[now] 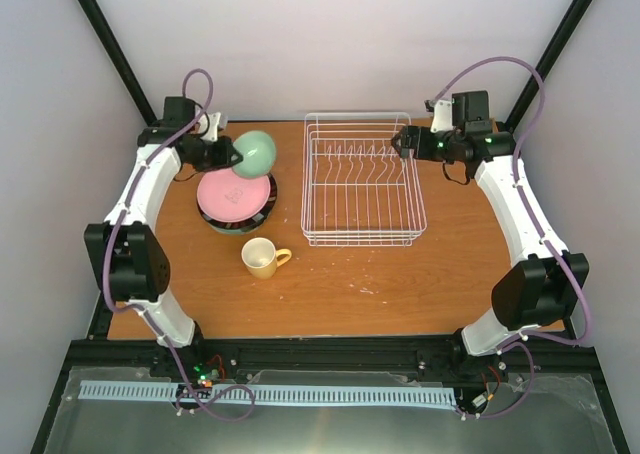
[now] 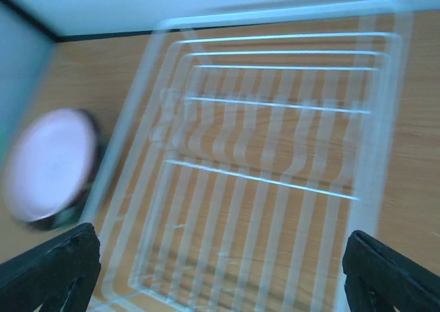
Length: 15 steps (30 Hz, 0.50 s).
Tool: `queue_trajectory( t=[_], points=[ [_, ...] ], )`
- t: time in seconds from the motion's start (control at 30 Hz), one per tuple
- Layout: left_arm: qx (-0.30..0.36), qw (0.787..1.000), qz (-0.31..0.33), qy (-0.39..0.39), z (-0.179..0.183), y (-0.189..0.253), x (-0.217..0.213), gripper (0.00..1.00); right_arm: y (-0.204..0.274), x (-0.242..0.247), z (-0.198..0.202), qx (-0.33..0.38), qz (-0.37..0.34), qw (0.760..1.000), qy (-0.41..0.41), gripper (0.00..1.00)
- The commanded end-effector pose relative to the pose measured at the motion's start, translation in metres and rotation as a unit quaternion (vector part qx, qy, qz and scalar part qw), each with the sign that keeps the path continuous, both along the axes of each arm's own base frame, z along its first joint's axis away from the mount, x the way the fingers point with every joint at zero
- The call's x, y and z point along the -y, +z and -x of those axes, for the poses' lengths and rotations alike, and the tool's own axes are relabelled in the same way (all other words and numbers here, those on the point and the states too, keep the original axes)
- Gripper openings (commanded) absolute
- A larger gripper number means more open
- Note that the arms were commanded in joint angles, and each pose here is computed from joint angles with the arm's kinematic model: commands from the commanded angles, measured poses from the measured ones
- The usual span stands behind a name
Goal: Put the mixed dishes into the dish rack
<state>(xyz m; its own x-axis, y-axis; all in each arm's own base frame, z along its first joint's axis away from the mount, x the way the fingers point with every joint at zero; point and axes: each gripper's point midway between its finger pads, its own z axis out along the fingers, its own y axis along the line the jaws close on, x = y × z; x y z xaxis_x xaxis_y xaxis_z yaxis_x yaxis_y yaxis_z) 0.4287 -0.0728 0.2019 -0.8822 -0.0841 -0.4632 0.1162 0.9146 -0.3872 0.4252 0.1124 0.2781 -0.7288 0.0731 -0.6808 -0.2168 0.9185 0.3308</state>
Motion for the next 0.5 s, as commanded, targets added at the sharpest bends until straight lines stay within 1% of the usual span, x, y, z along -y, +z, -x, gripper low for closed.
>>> queue_trajectory(
  t=[0.0,0.07,0.1,0.13,0.17,0.27,0.47],
  points=[
    [0.147,0.944,0.268,-0.124,0.008,0.134,0.076,0.01,0.049,-0.065,0.027,0.038,-0.156,0.971,0.176,0.95],
    [0.167,0.907,0.351,-0.164,0.020,0.157,0.091,0.01,0.069,-0.088,0.045,0.023,-0.254,0.937,0.240,0.95],
    [0.170,0.891,0.381,-0.180,0.028,0.164,0.095,0.01,0.079,-0.097,0.052,0.015,-0.305,0.914,0.267,0.95],
    [0.170,0.879,0.403,-0.191,0.038,0.174,0.098,0.01,0.086,-0.102,0.059,0.008,-0.343,0.895,0.283,0.95],
    [0.174,0.871,0.414,-0.199,0.042,0.178,0.099,0.01,0.097,-0.105,0.061,0.029,-0.366,0.879,0.303,0.96],
    [0.165,0.854,0.440,-0.224,0.056,0.182,0.106,0.01,0.103,-0.113,0.076,0.005,-0.400,0.854,0.334,0.99],
    [0.165,0.815,0.490,-0.263,0.079,0.188,0.133,0.00,0.115,-0.152,0.102,-0.027,-0.408,0.820,0.400,1.00]
  ],
)
